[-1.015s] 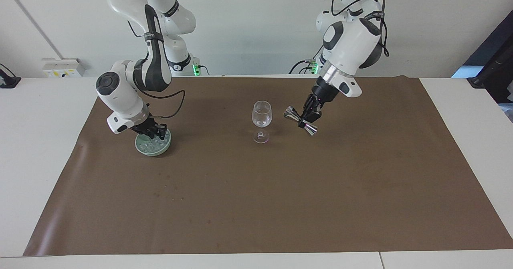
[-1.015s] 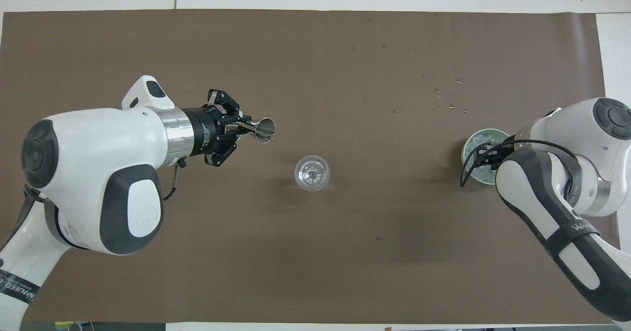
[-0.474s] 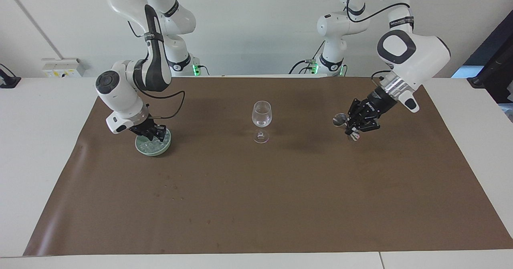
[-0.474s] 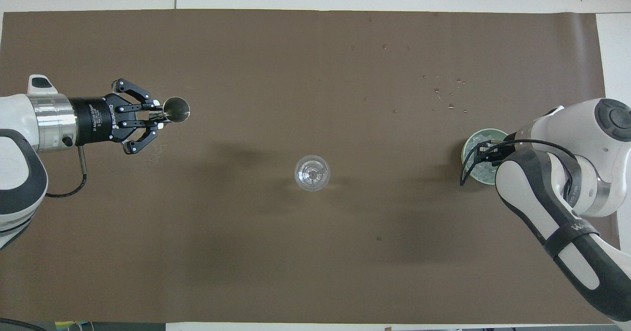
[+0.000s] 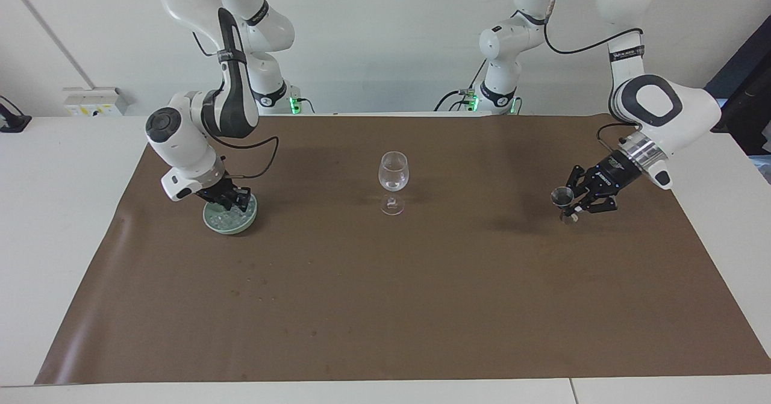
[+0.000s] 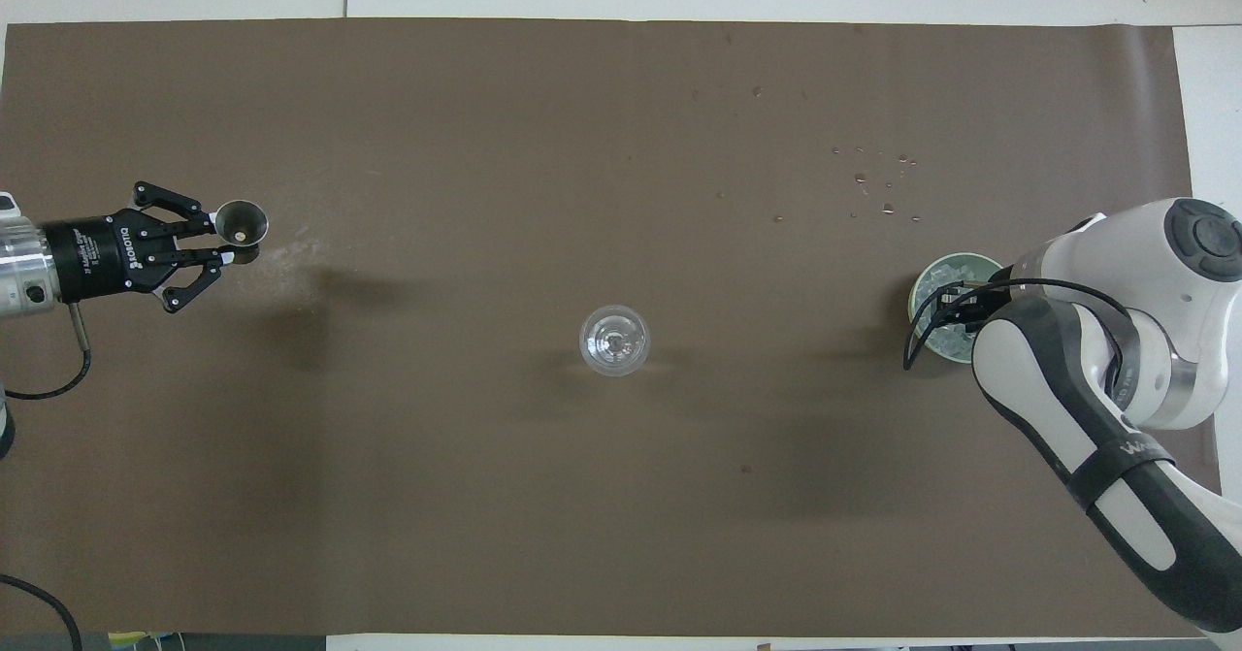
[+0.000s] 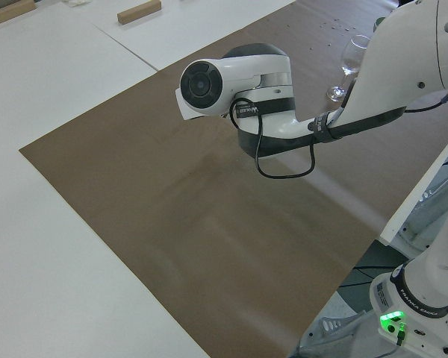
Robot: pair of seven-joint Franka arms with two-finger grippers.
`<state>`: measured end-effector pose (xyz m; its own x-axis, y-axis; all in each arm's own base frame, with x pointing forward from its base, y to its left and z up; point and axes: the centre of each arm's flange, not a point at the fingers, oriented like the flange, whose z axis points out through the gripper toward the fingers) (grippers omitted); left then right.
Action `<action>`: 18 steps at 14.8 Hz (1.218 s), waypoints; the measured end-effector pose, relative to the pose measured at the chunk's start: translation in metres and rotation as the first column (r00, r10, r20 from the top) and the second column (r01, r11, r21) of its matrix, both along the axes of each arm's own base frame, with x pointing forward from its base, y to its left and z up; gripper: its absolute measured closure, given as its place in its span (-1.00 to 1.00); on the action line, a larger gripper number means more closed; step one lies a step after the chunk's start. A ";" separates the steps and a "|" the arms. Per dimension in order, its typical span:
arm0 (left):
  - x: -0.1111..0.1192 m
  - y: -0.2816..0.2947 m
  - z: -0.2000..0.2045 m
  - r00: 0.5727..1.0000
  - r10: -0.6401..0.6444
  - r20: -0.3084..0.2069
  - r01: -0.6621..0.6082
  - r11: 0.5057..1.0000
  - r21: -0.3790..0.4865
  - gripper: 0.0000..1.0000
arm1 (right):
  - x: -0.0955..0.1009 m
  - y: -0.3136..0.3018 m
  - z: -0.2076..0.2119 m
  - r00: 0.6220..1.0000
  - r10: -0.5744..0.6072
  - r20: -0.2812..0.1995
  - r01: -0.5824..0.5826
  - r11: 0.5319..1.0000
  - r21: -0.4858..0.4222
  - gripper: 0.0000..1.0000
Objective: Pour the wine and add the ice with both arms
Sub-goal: 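Carry the silver bottle back to its spot with the left gripper, then release the bottle and withdraw the left gripper while the right gripper lifts the cup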
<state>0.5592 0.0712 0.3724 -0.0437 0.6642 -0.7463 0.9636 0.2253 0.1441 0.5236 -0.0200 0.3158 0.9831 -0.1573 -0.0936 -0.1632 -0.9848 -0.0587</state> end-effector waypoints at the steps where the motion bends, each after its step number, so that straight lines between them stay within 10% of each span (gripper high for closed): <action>1: 0.000 0.007 -0.009 1.000 0.016 0.000 -0.016 1.000 -0.022 0.56 | 0.000 0.000 -0.001 1.000 0.000 -0.001 0.000 1.000 0.000 0.26; 7: -0.023 0.090 -0.070 0.990 0.135 0.038 -0.127 0.977 -0.173 0.56 | -0.001 0.000 -0.001 1.000 0.000 -0.001 0.000 1.000 0.000 0.35; 18: -0.080 0.055 -0.125 0.962 0.268 0.055 -0.236 0.915 -0.327 0.56 | 0.000 0.000 0.001 1.000 0.001 0.002 -0.001 1.000 0.000 0.47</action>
<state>0.4792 0.1262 0.2473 -0.0957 0.3706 -0.9238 0.8539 0.5075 0.1152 0.5232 -0.0196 0.3166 0.9834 -0.1568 -0.0914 -0.1626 -0.9849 -0.0591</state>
